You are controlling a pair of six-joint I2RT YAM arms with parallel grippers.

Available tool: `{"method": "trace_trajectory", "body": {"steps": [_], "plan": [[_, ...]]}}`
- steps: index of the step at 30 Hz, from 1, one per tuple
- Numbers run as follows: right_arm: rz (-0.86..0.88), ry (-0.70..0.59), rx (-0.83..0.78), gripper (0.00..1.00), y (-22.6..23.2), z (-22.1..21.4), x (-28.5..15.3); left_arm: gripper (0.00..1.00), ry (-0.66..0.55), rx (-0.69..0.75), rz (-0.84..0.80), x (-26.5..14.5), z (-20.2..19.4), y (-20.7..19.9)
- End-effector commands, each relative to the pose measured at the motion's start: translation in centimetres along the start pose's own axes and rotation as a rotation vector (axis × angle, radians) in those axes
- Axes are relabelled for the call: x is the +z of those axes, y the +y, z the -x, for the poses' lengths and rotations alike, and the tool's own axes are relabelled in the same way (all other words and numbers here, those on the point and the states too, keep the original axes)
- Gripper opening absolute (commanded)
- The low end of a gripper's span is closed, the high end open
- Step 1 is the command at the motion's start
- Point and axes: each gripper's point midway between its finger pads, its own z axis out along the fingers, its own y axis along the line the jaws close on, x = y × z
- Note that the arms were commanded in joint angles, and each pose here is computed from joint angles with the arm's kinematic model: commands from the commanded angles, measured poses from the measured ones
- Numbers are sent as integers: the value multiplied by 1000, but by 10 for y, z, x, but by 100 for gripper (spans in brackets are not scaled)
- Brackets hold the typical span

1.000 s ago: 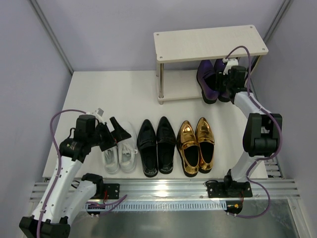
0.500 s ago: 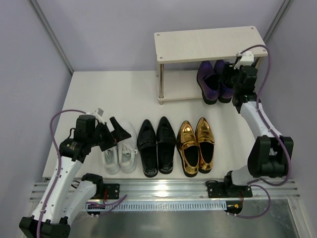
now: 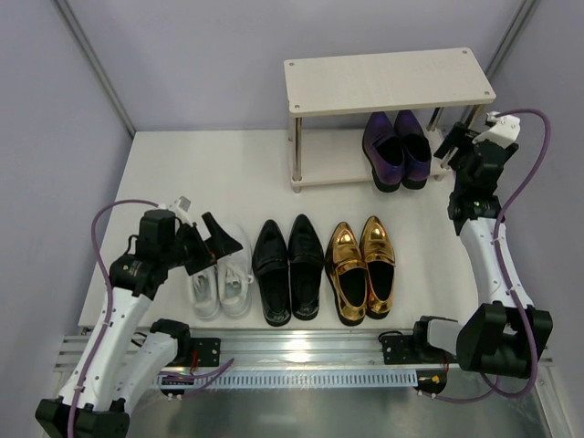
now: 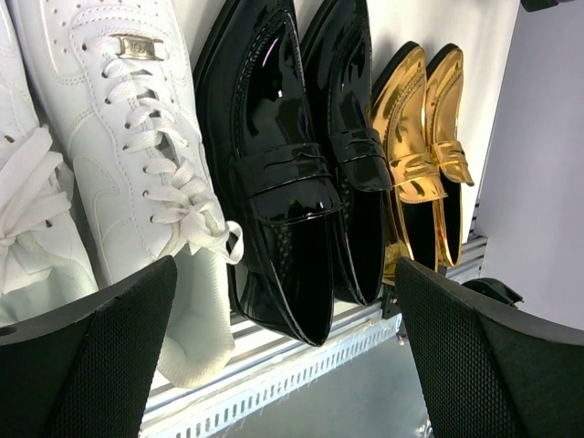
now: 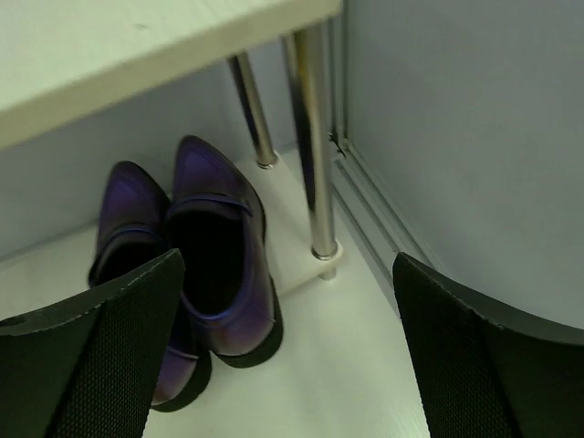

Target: Place and organize the shoes onto the shoe shelf

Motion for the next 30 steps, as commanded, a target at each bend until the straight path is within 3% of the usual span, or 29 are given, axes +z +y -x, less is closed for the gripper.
{"method": "trace_trajectory", "body": {"steps": [1, 4, 8, 11, 14, 16, 17, 18, 22, 30], "plan": [[-126, 69, 21, 96, -34, -28, -12, 100, -23, 23, -67, 3, 11, -16], [-61, 79, 23, 96, -25, -31, -18, 100, -29, 34, -82, 4, 17, -23], [87, 224, 48, 94, 0, -63, -41, 100, -51, 58, -85, 4, 26, -27], [186, 341, 133, 91, 23, -88, -73, 100, -66, 61, -101, 5, 31, -32], [255, 409, 98, 92, 46, -105, -110, 100, -37, 55, -130, 11, 31, -39], [271, 394, 78, 92, 55, -98, -133, 100, 18, 101, -121, 16, 21, -48], [269, 416, 73, 93, 52, -100, -143, 100, 54, 173, -162, 12, 11, -72], [260, 411, 86, 95, 49, -97, -150, 100, 72, 197, -91, 25, 7, -70], [201, 400, 112, 100, 32, -83, -175, 100, 138, 344, -73, 45, -25, -121], [74, 495, 131, 98, 5, -87, -201, 100, 184, 324, 6, 103, -110, -182]]}}
